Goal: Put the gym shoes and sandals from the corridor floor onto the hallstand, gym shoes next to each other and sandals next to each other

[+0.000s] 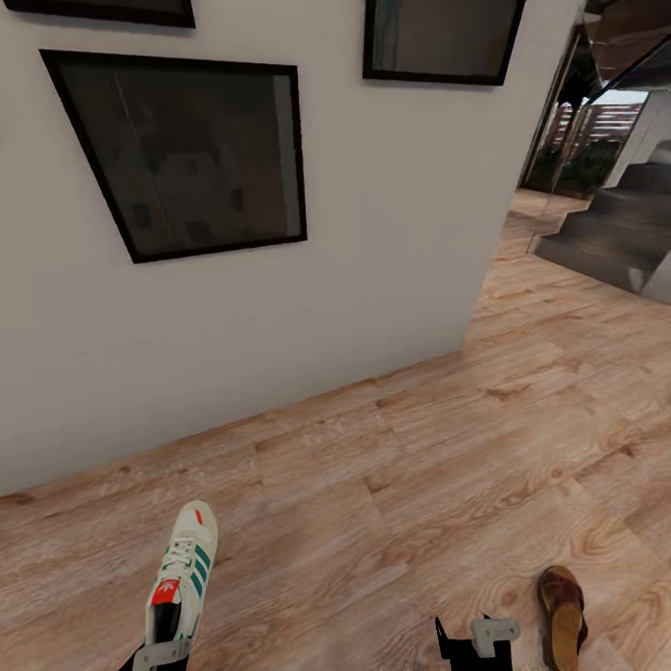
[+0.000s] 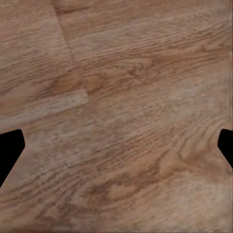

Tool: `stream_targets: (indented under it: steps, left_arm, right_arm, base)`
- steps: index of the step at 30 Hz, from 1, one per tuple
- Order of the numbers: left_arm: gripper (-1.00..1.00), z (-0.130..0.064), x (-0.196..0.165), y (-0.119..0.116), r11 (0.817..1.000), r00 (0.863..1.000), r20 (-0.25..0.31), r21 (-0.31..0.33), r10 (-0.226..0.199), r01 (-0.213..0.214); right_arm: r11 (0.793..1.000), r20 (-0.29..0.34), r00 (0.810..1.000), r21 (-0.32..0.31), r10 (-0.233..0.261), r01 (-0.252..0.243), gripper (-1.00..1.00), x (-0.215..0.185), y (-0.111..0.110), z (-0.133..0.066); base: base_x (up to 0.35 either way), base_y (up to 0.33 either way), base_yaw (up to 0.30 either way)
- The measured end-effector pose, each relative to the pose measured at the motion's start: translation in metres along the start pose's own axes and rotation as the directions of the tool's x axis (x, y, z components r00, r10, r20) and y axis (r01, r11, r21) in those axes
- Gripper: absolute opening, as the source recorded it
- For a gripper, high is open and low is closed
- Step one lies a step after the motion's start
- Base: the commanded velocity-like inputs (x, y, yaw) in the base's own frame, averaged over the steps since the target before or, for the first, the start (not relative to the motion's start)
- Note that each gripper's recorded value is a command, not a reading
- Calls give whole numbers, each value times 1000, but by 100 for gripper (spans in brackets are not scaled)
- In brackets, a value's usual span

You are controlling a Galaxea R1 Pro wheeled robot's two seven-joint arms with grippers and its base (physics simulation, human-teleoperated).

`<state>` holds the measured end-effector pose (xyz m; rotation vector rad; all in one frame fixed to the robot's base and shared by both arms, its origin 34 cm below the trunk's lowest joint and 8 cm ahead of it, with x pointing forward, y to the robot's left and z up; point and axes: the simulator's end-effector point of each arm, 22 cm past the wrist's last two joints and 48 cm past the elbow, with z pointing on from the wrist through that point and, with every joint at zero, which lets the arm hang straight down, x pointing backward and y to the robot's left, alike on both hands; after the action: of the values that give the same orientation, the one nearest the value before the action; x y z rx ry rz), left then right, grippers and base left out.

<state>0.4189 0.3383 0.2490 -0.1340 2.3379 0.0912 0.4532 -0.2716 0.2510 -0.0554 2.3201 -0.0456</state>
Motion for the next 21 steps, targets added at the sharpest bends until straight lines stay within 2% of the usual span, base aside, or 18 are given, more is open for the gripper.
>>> stream_targets:
  steps: [21]
  left_arm:
    - [-100, 0, 0, 0, 1000, 1000, 0, -1, -1, 1]
  right_arm:
    - [1000, 0, 1000, 0, 0, 0, 100, 0, 0, 0]
  base:
    - [0, 0, -300]
